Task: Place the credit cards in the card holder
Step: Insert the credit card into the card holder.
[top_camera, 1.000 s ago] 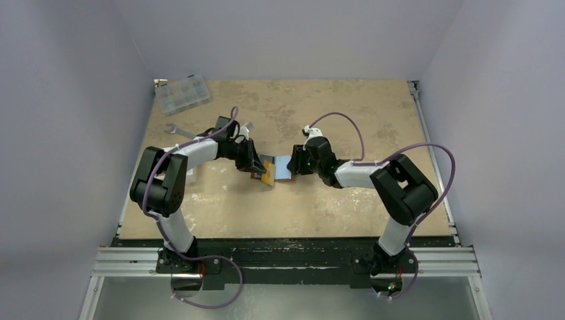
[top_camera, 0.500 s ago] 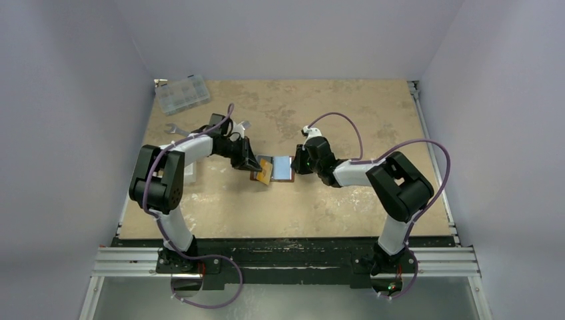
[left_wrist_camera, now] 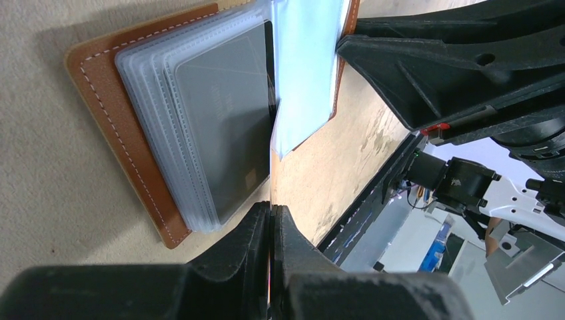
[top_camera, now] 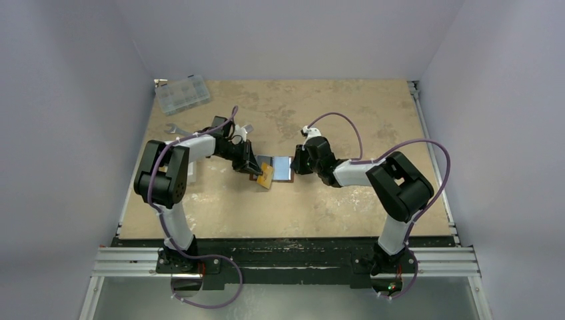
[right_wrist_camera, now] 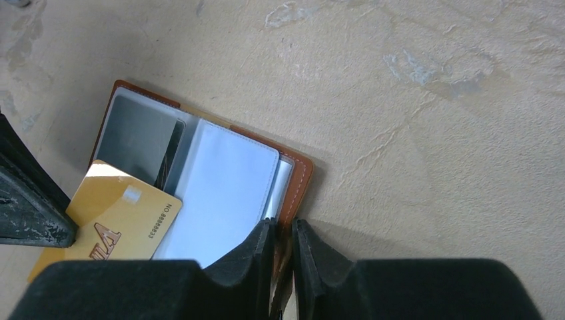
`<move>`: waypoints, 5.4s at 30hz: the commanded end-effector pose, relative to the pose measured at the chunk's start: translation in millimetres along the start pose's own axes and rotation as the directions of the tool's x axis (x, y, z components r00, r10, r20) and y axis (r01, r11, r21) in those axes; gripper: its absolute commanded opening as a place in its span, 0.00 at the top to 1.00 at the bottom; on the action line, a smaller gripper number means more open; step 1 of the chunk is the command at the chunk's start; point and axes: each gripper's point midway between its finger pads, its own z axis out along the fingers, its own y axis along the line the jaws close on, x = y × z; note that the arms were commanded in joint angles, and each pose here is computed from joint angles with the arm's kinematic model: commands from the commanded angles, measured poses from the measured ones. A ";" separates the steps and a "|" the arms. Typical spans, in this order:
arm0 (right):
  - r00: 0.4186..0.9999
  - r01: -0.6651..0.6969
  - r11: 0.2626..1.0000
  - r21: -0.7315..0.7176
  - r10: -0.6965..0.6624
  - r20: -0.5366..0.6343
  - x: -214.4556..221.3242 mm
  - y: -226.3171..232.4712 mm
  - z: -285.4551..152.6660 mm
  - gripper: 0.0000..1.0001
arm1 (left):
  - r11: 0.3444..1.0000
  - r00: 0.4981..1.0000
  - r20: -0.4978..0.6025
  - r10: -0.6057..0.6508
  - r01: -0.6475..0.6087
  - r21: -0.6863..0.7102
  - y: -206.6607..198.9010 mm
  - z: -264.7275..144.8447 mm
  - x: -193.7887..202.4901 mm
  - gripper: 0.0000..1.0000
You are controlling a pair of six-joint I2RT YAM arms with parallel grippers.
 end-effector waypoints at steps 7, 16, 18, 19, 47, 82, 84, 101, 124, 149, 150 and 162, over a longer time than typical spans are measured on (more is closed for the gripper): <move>0.999 0.043 0.999 -0.019 -0.043 0.015 -9.0 5.6 -5.4 0.40 | 1.000 1.000 0.006 0.030 -0.030 0.003 0.2 0.3 -6.7 1.00; 0.994 0.099 0.994 0.035 -0.101 0.051 -17.3 3.4 -11.1 0.14 | 0.999 0.998 0.040 0.048 -0.048 0.008 -11.6 -8.0 -14.7 1.00; 0.991 0.124 0.991 0.054 -0.126 0.038 -15.9 5.4 -8.0 0.13 | 0.999 0.998 0.036 0.046 -0.047 0.009 -10.6 -6.7 -14.9 1.00; 0.991 0.130 0.990 0.059 -0.132 0.036 -15.7 6.7 -7.2 0.13 | 0.999 0.998 0.032 0.044 -0.045 0.010 -9.4 -5.5 -14.7 1.00; 0.999 -0.052 0.998 0.025 0.052 -0.003 -3.2 -18.4 -5.8 0.31 | 0.997 0.998 0.059 0.010 -0.015 0.080 -2.2 20.2 -48.0 1.00; 0.995 -0.076 0.987 -0.140 0.066 -0.074 9.2 4.4 -1.1 1.00 | 0.995 0.937 0.335 -0.097 0.086 0.046 -0.1 13.1 -54.4 1.00; 0.995 -0.074 0.987 -0.143 0.064 -0.074 9.2 5.1 -1.2 1.00 | 0.994 0.930 0.354 -0.105 0.092 0.052 -1.5 12.0 -54.2 1.00; 0.996 -0.071 0.986 -0.154 0.061 -0.072 8.5 7.1 -2.3 1.00 | 0.998 0.939 0.340 -0.052 0.062 -0.020 -8.8 20.6 -30.1 0.77; 0.996 -0.067 0.984 -0.163 0.056 -0.073 7.9 8.5 -2.4 1.00 | 0.936 0.958 0.270 0.102 -0.001 -0.351 -26.1 47.0 -16.9 0.45; 0.997 -0.041 0.992 -0.116 0.034 -0.067 0.5 3.2 -8.8 0.75 | 0.854 0.948 0.132 0.288 -0.192 -0.483 -47.8 3.9 -14.8 0.43; 0.997 -0.039 0.993 -0.108 0.032 -0.064 -1.5 2.1 -10.7 0.69 | 0.862 0.946 0.147 0.287 -0.188 -0.471 -49.8 2.5 -15.5 0.46; 0.999 -0.043 0.967 -0.251 0.036 -0.035 -32.2 37.1 -50.9 0.43 | 0.901 0.962 0.146 0.232 -0.156 -0.405 -24.3 19.8 -9.2 0.96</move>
